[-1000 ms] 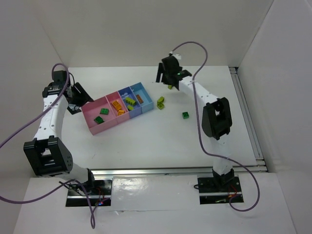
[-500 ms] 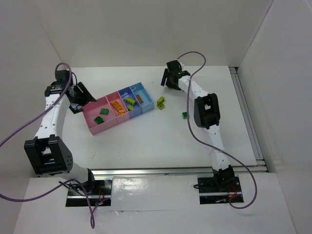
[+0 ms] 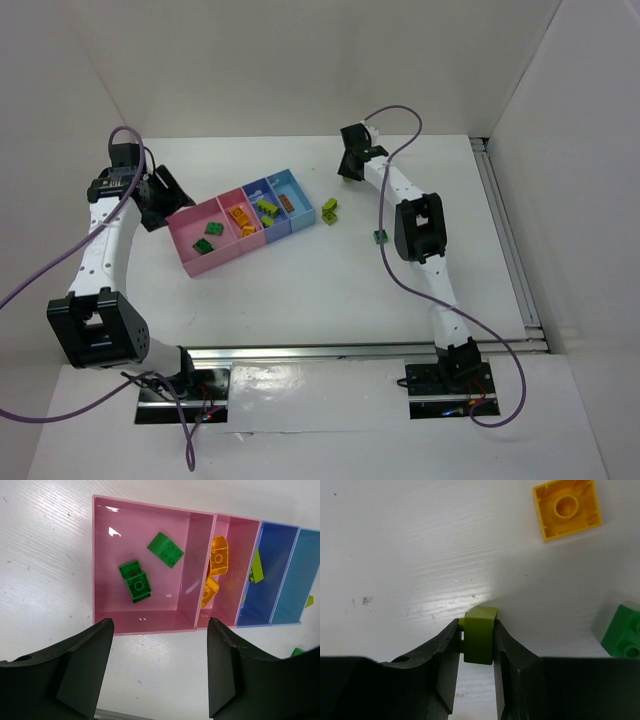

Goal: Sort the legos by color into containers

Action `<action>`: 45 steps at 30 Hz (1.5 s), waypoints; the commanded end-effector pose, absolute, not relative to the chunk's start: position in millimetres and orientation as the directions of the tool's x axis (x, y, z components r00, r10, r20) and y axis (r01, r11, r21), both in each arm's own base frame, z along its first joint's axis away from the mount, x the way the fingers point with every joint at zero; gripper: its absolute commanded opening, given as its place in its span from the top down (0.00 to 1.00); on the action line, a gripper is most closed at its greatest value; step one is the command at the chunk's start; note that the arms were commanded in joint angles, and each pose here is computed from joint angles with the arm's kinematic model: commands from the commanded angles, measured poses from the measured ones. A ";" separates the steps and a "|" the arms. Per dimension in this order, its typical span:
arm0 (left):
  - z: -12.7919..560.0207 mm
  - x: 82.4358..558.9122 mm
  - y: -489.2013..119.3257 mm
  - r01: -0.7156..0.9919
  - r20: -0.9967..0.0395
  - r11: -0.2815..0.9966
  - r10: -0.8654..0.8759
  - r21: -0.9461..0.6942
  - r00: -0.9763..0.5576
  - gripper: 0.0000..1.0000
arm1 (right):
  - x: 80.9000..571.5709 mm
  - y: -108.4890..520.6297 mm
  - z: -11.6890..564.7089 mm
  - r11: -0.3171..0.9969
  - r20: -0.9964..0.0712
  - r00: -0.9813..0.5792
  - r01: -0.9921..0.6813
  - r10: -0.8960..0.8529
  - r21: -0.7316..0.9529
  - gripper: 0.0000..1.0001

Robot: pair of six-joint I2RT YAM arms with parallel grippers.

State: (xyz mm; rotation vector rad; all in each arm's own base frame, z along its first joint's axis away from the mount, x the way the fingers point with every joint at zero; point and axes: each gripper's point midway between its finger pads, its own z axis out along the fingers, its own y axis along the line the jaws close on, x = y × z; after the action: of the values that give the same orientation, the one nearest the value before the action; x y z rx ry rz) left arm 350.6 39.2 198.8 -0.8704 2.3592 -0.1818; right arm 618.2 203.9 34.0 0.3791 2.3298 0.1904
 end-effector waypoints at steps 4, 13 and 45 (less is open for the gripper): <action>212.1 352.1 40.3 -0.523 -0.536 0.785 -0.613 -0.332 -0.581 0.23 | 598.6 207.4 104.8 0.957 -0.731 -0.619 0.160 0.288 0.242 0.88; 215.0 351.0 41.8 -0.525 -0.546 0.785 -0.612 -0.329 -0.573 0.23 | 510.5 313.5 194.4 0.964 -0.843 -0.532 -0.174 0.081 0.202 0.88; 205.5 346.6 37.2 -0.515 -0.522 0.791 -0.608 -0.330 -0.598 0.23 | 487.5 275.1 160.5 0.975 -0.792 -0.583 0.008 0.184 0.221 0.53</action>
State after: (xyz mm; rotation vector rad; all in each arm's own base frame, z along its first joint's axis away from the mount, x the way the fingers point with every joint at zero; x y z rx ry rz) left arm 347.5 37.7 204.8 -0.8598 2.3436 -0.1908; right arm 470.1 322.8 147.8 -0.1288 2.2214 0.3201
